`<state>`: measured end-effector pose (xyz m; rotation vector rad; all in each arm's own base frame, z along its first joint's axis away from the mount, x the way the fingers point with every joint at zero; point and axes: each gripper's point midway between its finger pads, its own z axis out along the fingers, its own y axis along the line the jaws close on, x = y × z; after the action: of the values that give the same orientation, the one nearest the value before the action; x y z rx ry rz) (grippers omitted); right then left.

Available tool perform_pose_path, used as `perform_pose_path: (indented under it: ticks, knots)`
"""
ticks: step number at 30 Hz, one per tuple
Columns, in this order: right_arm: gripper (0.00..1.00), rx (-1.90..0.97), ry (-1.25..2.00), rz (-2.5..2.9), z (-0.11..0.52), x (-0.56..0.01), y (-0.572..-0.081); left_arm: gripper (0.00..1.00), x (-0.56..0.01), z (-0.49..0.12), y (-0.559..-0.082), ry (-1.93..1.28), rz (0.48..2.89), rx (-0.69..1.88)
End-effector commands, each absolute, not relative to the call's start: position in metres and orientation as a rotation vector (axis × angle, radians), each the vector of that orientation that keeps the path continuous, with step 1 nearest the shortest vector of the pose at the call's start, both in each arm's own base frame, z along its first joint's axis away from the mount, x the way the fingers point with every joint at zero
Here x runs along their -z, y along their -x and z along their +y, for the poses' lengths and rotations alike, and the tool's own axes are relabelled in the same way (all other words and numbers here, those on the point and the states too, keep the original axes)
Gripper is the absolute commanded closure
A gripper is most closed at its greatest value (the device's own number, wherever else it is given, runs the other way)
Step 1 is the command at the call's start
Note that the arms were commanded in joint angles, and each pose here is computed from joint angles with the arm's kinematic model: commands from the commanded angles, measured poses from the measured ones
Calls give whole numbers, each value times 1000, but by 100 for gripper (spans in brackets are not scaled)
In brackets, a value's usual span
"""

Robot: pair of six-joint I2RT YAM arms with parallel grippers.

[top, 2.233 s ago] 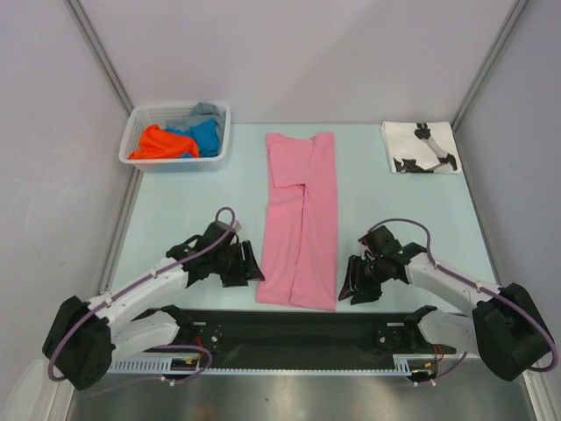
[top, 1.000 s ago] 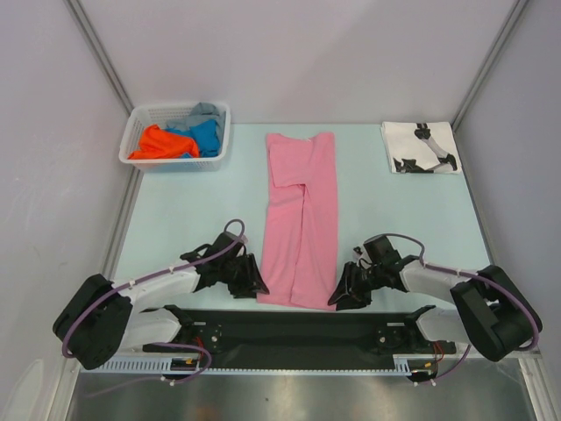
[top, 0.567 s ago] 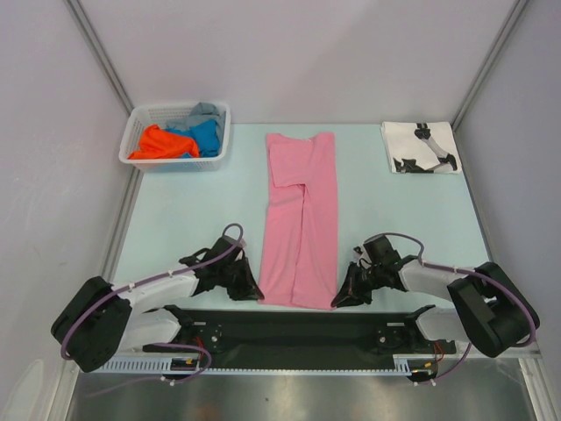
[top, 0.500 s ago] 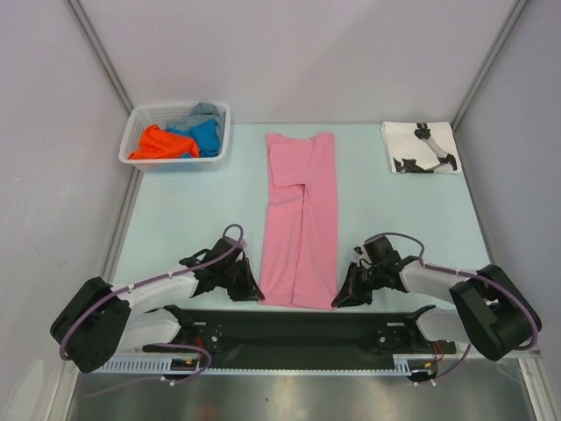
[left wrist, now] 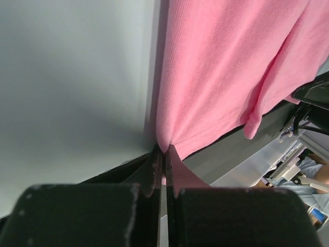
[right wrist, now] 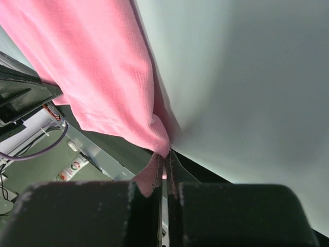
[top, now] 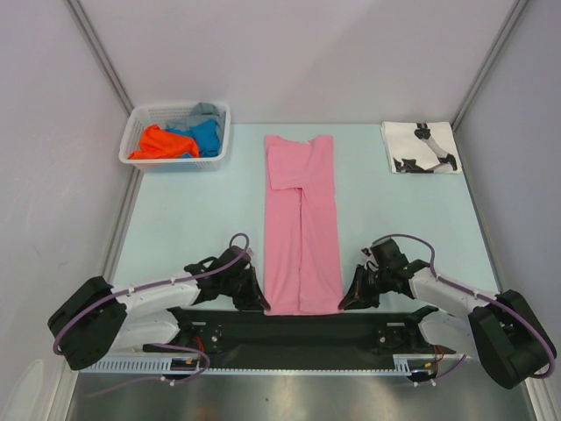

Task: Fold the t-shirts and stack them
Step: Fold the tshirt

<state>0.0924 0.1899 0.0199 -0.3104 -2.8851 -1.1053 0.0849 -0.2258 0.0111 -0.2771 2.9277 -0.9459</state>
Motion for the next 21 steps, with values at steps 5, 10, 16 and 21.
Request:
perform_pose_path:
  ticks: [5,10,16,21]
  knots:
    - [100,1069,286,-2905,184,-22,-93,100,-9,-212,-79,295,2968,825]
    - [100,1052,242,-2973,182,-32,-125,99,-37,-225,-112,282,2894,852]
    - [100,1090,185,-3044,187,-60,-186,100,-53,-225,-166,294,2831,841]
    - [100,1106,204,-3049,187,-70,-234,100,-72,-230,-222,298,2772,844]
